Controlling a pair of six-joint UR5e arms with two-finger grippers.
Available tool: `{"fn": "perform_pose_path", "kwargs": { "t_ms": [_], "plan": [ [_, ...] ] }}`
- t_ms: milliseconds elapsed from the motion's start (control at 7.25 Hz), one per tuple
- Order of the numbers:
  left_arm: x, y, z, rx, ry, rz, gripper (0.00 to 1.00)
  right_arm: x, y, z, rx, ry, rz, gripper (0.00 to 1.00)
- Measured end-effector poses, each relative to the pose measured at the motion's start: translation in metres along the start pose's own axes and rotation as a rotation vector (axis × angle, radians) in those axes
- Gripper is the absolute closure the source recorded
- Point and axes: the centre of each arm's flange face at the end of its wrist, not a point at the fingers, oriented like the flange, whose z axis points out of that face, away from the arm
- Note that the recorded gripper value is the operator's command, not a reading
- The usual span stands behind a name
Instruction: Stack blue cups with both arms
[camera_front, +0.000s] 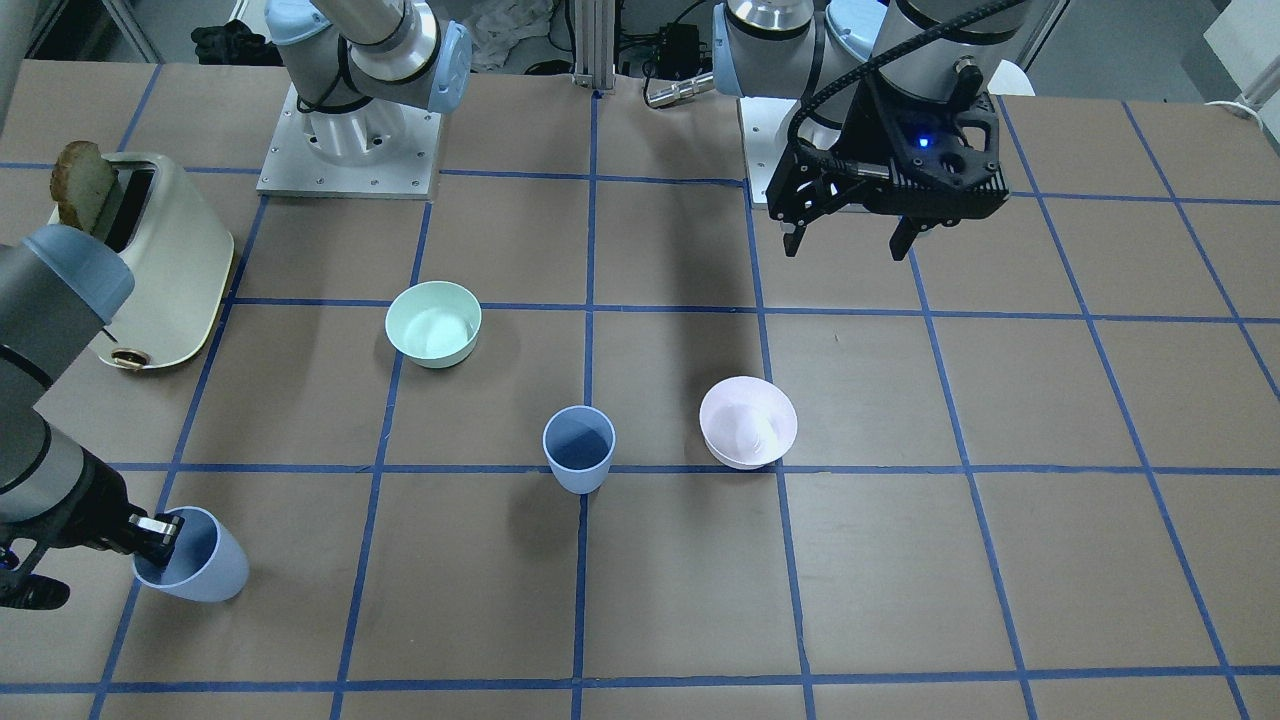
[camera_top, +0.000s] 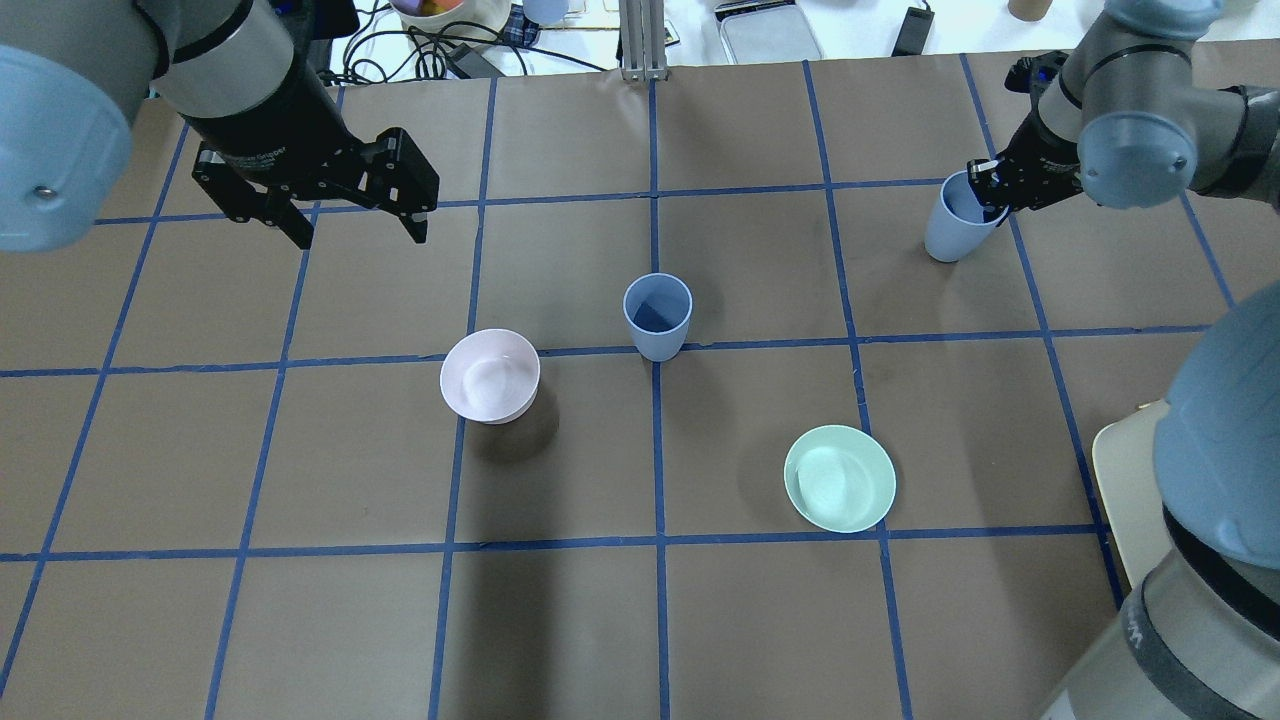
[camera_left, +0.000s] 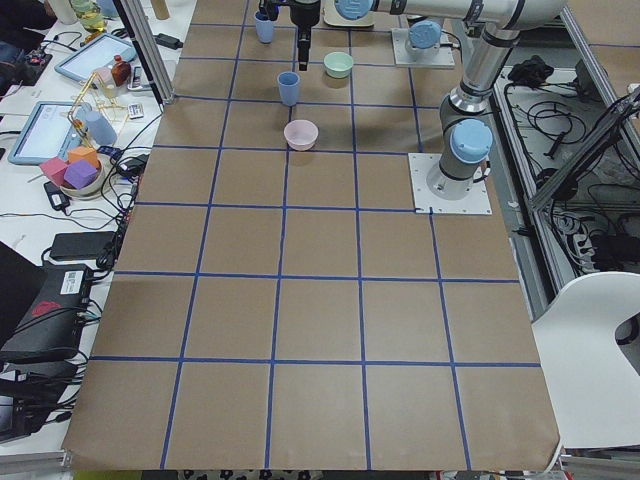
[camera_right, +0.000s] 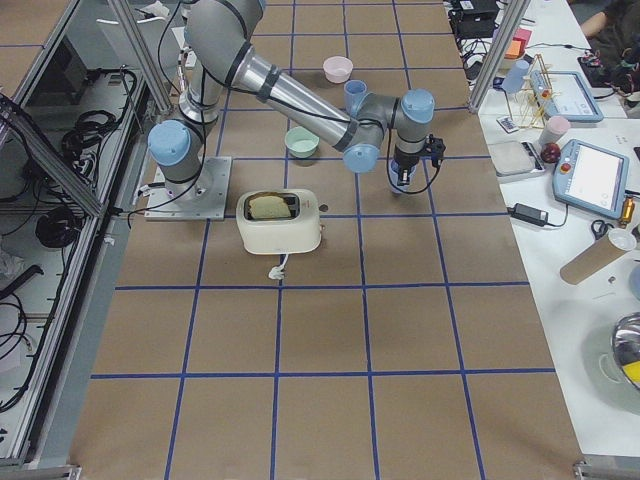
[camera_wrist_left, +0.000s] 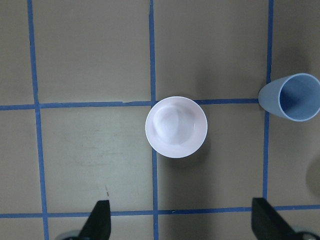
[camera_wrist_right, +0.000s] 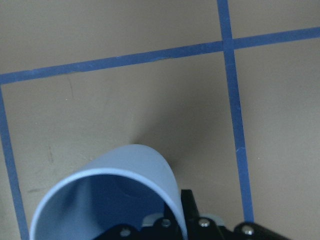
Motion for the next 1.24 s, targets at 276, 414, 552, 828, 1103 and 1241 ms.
{"fn": "perform_pose_path", "kwargs": {
  "t_ms": [276, 414, 552, 828, 1103, 1241],
  "plan": [
    [0.0, 0.0, 0.0, 0.0, 0.0, 0.0, 0.0, -0.049, 0.012, -0.042, 0.04, -0.003, -0.061, 1.0],
    [0.0, 0.0, 0.0, 0.0, 0.0, 0.0, 0.0, -0.093, 0.023, -0.06, 0.057, -0.003, -0.108, 1.0],
    [0.0, 0.0, 0.0, 0.001, 0.0, 0.0, 0.0, -0.137, 0.039, -0.079, 0.068, -0.009, -0.13, 1.0],
    [0.0, 0.0, 0.0, 0.001, 0.0, 0.0, 0.0, -0.224, 0.075, -0.11, 0.087, -0.032, -0.119, 1.0],
    [0.0, 0.0, -0.001, 0.001, -0.001, 0.0, 0.0, -0.299, 0.11, -0.123, 0.065, -0.057, -0.089, 1.0],
    [0.0, 0.0, 0.0, 0.001, -0.001, 0.0, 0.0, -0.316, 0.121, -0.122, 0.05, -0.063, -0.082, 1.0]
  ]
}}
